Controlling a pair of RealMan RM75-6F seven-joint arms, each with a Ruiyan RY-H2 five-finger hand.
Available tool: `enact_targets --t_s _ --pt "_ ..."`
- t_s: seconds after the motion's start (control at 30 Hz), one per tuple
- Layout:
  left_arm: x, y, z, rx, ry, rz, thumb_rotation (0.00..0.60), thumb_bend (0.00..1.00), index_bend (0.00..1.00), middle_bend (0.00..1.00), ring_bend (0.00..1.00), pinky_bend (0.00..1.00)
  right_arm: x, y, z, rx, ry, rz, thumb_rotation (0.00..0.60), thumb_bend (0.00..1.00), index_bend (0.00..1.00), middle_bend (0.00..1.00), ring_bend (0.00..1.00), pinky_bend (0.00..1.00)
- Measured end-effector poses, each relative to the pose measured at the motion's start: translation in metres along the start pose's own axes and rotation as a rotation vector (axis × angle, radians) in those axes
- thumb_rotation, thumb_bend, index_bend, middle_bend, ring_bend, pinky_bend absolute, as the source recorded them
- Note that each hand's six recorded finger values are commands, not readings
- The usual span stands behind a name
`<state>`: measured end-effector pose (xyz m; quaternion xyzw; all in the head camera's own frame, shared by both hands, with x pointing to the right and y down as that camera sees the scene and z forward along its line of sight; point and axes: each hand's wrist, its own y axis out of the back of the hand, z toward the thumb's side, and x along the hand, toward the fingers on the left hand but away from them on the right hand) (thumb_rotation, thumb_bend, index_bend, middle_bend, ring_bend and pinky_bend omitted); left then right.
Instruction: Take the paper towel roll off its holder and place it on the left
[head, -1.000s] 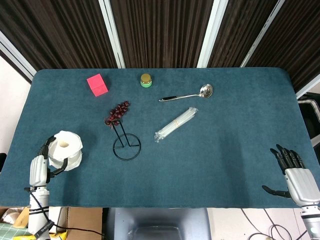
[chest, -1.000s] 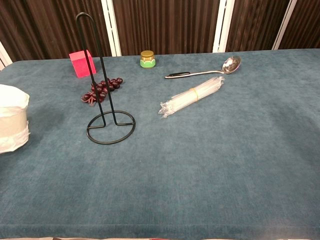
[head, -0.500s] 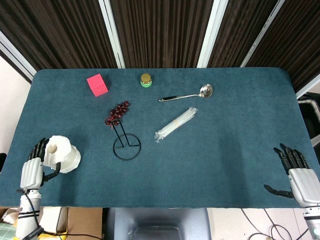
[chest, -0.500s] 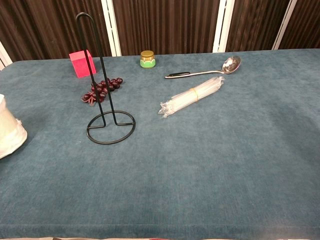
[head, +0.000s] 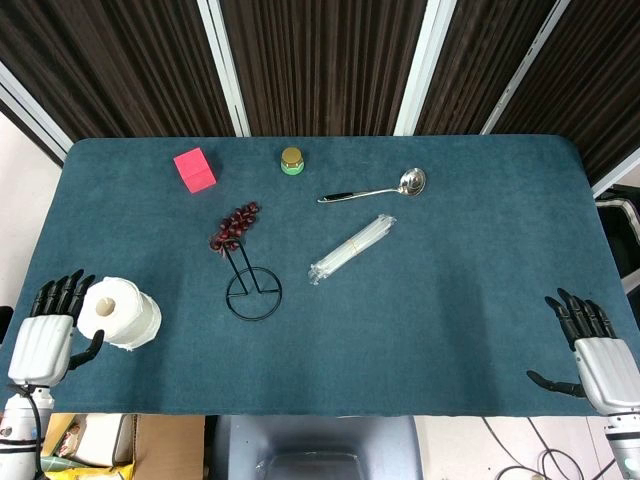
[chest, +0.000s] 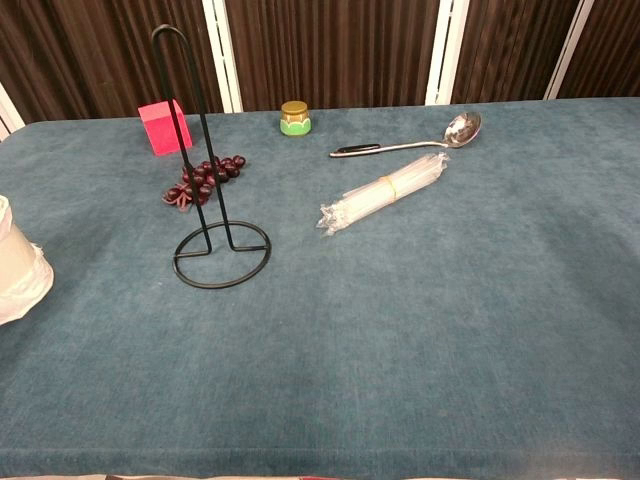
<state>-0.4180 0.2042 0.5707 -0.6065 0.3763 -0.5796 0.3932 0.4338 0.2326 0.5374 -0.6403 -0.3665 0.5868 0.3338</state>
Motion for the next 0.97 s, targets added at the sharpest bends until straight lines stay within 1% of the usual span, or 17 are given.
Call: enact_targets --t_s 0.07,0.13,0.23,0.3,0.4,0.53,0.6,0.7,0.87,0.97 --pt "0.003 0.001 0.001 0.055 -0.039 0.017 0.600 0.40 0.08 0.00 0.00 0.06 0.000 -0.001 0.000 0.005 -0.001 -0.004 0.600 0.03 0.00 0.00 0.00 0.00" --pt "0.005 0.002 0.002 0.065 -0.050 0.020 0.600 0.40 0.10 0.01 0.00 0.07 -0.001 -0.001 0.001 0.008 -0.001 -0.009 0.600 0.03 0.00 0.00 0.00 0.00" --pt "0.003 0.005 0.008 0.039 -0.052 0.014 0.600 0.40 0.11 0.02 0.01 0.07 -0.002 -0.001 0.002 0.012 0.000 -0.023 0.600 0.03 0.00 0.00 0.00 0.00" --pt "-0.001 0.004 0.010 0.015 -0.042 -0.002 0.600 0.40 0.12 0.03 0.01 0.07 -0.002 -0.001 0.002 0.014 0.000 -0.030 0.600 0.03 0.00 0.00 0.00 0.00" --pt "-0.010 0.000 0.008 -0.003 -0.029 -0.039 0.600 0.41 0.12 0.03 0.01 0.07 -0.003 -0.002 0.003 0.021 -0.001 -0.045 0.600 0.03 0.00 0.00 0.00 0.00" --pt "-0.014 -0.003 0.006 -0.024 -0.039 -0.054 0.600 0.41 0.12 0.03 0.00 0.07 -0.007 -0.005 0.004 0.037 -0.006 -0.066 0.600 0.03 0.00 0.00 0.00 0.00" --pt "-0.015 -0.005 0.001 -0.036 -0.040 -0.051 0.600 0.41 0.11 0.03 0.00 0.07 -0.010 -0.007 0.004 0.046 -0.011 -0.066 0.600 0.03 0.00 0.00 0.00 0.00" --pt "-0.016 -0.005 -0.007 -0.025 -0.034 -0.034 0.600 0.41 0.12 0.03 0.00 0.07 -0.014 -0.011 0.005 0.053 -0.011 -0.064 0.600 0.03 0.00 0.00 0.00 0.00" --pt "-0.017 -0.003 -0.009 -0.061 -0.029 -0.007 0.600 0.41 0.12 0.03 0.00 0.07 -0.015 -0.013 0.005 0.060 -0.012 -0.065 0.600 0.03 0.00 0.00 0.00 0.00" --pt "-0.019 -0.006 -0.009 -0.044 -0.043 -0.015 0.600 0.41 0.12 0.03 0.00 0.07 -0.014 -0.014 0.007 0.062 -0.005 -0.064 0.600 0.03 0.00 0.00 0.00 0.00"
